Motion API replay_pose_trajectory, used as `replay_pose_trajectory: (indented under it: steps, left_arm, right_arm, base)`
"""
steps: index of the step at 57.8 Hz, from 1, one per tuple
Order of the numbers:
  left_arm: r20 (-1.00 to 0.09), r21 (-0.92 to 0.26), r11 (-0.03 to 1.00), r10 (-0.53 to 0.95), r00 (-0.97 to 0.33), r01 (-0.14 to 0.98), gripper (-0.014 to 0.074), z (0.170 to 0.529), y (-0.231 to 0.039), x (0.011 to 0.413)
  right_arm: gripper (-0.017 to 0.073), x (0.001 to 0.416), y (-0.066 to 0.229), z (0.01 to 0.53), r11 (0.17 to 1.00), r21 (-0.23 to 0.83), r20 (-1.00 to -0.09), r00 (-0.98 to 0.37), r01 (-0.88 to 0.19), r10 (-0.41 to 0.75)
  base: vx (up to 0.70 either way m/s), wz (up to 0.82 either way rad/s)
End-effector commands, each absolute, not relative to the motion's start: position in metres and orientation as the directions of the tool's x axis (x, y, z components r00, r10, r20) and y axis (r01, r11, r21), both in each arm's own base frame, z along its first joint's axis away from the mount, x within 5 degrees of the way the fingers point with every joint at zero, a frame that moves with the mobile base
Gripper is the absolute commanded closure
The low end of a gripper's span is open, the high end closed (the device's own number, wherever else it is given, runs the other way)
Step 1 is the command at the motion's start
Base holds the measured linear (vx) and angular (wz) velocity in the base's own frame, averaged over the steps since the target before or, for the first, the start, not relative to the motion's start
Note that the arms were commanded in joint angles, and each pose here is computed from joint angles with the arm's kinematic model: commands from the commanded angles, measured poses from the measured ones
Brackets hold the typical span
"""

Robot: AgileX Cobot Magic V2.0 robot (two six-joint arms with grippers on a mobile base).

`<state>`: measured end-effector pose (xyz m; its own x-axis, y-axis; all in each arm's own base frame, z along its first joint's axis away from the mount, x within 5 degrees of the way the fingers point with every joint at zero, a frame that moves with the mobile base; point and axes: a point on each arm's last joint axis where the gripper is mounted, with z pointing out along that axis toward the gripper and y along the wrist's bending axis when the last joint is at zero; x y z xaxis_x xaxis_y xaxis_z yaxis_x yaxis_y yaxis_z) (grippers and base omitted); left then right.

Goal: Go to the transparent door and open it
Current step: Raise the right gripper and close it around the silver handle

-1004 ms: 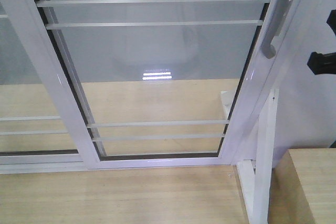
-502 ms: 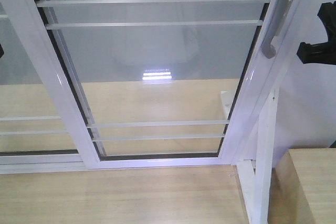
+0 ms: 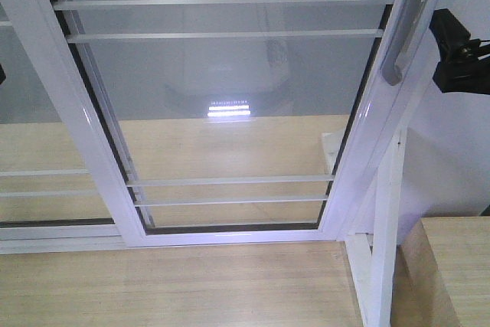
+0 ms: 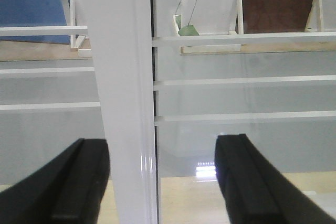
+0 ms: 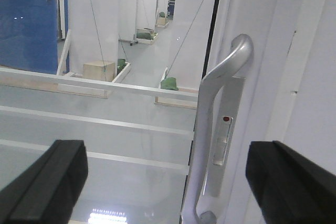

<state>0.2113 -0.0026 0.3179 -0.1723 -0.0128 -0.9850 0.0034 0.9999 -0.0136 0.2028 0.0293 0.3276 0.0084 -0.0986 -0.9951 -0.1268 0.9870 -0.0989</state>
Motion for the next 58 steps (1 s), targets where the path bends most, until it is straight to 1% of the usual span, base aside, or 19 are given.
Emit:
replay_pose_trajectory:
  steps: [1, 9, 13, 23, 32, 48, 58]
  left_arm:
    - [-0.999, -0.027, 1.000, -0.027, -0.033, -0.002, 0.0031, 0.341, -0.002, 0.211]
    - [-0.999, -0.027, 1.000, -0.027, -0.033, -0.002, 0.0031, 0.341, -0.002, 0.211]
    - [-0.999, -0.027, 1.000, -0.027, -0.033, -0.002, 0.0031, 0.341, -0.002, 0.211]
    - [-0.999, -0.027, 1.000, -0.027, -0.033, -0.002, 0.0031, 0.341, -0.002, 0.211]
    - [-0.999, -0.027, 1.000, -0.027, -0.033, -0.002, 0.0031, 0.341, -0.002, 0.211]
    - [-0.999, -0.027, 1.000, -0.027, -0.044, -0.001, 0.0031, 0.340, -0.003, 0.211]
    - [-0.998, -0.027, 1.000, -0.027, -0.052, 0.000, 0.0031, 0.339, -0.003, 0.211]
  right_arm:
    - [-0.0105, 0.207, 0.024, 0.345, 0.994, -0.070, -0.992, 0.110, -0.079, -0.061]
    - [-0.0061, 0.218, 0.008, 0.334, 1.000, 0.007, -0.999, 0.051, 0.010, 0.007]
    - [-0.0036, 0.224, 0.004, 0.329, 1.000, 0.002, -1.000, 0.029, 0.026, 0.001]
    - [0.0015, 0.254, 0.007, 0.323, 0.998, -0.067, -0.998, -0.015, 0.005, -0.067]
    - [0.0019, 0.291, 0.009, 0.328, 0.997, -0.073, -0.997, 0.005, 0.010, -0.073]
    - [0.0019, 0.361, 0.013, 0.319, 0.997, -0.076, -0.997, -0.027, 0.007, -0.075]
    - [0.0019, 0.396, 0.004, 0.316, 0.997, -0.072, -0.997, -0.018, 0.035, -0.071]
  base:
    - [0.00, 0.00]
    - [0.00, 0.00]
    - [0.00, 0.00]
    - [0.00, 0.00]
    - [0.00, 0.00]
    - [0.00, 0.00]
    - [0.00, 0.00]
